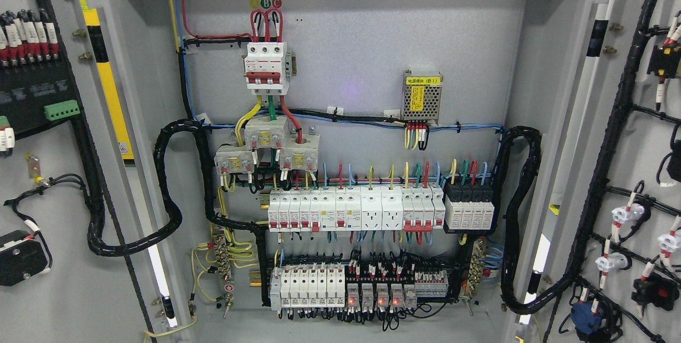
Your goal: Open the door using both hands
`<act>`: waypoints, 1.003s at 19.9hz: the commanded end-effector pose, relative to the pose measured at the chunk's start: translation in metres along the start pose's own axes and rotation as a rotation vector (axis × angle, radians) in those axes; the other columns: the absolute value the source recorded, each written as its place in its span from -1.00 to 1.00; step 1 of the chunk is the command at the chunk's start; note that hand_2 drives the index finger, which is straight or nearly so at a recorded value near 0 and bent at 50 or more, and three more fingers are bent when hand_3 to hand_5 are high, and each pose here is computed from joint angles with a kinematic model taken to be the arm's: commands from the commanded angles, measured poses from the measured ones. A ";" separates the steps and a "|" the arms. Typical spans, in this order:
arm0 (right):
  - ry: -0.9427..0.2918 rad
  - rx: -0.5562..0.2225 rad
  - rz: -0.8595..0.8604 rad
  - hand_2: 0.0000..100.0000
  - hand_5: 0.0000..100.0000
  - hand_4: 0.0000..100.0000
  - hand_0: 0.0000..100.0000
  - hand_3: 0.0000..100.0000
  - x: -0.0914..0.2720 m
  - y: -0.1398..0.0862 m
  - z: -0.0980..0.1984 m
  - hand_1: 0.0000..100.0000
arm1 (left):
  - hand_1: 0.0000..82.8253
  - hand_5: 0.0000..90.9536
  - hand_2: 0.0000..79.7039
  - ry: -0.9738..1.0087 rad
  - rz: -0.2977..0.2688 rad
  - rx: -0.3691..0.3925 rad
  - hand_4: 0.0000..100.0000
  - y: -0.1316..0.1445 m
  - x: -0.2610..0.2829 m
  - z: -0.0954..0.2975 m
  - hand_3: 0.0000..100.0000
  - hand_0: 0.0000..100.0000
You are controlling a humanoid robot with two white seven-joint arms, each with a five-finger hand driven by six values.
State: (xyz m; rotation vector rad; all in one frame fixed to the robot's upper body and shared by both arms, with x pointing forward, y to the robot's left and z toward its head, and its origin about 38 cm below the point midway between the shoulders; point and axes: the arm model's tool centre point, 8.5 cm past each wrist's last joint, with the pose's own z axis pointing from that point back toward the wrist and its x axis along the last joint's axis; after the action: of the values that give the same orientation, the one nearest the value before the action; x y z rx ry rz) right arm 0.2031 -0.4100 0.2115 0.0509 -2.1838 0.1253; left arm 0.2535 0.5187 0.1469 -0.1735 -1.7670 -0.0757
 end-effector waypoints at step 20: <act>0.002 -0.044 0.031 -1.00 -1.00 -1.00 -0.57 -1.00 0.002 -0.013 0.006 -0.84 | -1.00 -1.00 -1.00 -0.044 -0.030 -0.089 -1.00 -0.019 0.023 -0.017 -1.00 -1.00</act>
State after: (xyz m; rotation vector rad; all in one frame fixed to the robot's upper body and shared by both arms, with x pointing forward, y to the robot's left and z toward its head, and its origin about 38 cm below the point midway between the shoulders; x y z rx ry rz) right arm 0.1993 -0.4212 0.2103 0.0032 -2.1839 0.0990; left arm 0.2578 0.5268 0.1531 -0.1548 -1.7606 -0.0911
